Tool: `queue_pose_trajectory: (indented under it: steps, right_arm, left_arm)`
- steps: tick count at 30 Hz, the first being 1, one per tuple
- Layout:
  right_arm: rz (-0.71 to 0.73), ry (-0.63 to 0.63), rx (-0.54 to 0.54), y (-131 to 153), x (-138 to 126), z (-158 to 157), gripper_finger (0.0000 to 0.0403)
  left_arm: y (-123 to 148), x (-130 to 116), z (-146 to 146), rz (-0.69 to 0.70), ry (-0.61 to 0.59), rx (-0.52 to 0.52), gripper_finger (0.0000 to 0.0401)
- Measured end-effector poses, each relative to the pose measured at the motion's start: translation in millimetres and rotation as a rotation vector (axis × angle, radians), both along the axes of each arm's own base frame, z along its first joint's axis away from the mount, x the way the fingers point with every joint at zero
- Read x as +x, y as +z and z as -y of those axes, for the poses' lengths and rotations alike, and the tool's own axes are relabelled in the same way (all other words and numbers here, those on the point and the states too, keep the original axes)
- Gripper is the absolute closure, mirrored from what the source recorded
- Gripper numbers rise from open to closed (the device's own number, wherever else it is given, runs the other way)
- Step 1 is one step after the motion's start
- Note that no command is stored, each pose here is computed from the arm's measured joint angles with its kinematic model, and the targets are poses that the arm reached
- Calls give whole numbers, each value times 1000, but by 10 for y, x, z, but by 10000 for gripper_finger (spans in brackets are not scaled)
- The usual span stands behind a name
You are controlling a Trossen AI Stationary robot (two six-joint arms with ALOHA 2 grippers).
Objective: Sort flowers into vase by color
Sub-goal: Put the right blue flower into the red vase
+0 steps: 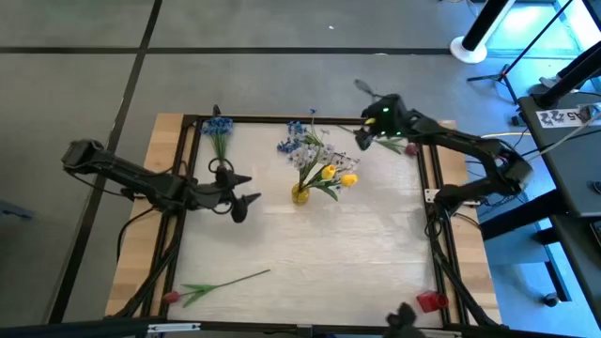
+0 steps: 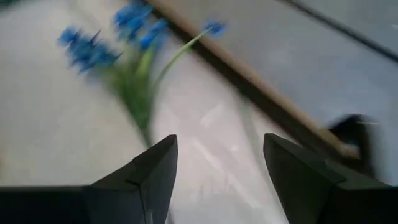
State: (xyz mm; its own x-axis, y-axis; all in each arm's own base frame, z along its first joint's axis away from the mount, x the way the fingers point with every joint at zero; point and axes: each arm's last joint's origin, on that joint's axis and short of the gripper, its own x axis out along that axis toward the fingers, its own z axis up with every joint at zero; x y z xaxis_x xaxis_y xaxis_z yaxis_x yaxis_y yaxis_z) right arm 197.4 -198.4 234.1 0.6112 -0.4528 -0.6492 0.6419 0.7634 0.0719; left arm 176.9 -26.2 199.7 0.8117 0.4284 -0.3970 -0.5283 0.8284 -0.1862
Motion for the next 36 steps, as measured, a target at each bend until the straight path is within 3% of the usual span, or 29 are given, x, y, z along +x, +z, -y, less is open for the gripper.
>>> queue_pose_trajectory:
  steps: [6,13,20,28,32,36]
  right_arm:
    - [-106,208,-2,-443,432,-89,166]
    - [-183,288,-12,-730,746,-198,166]
    - [-219,283,23,-874,828,-169,166]
    - [-309,218,38,-1048,819,-144,166]
    - [-315,230,74,-1096,842,-182,182]
    - [-314,212,85,-1104,855,-210,228]
  left_arm:
    - [-108,-85,-156,-90,117,-111,83]
    - [-191,-145,-353,-172,230,-191,83]
    - [-280,-274,-565,-244,438,-278,83]
    - [-344,-362,-598,-272,569,-361,83]
    - [-387,-389,-569,-288,576,-375,83]
    - [-435,-407,-535,-308,555,-383,83]
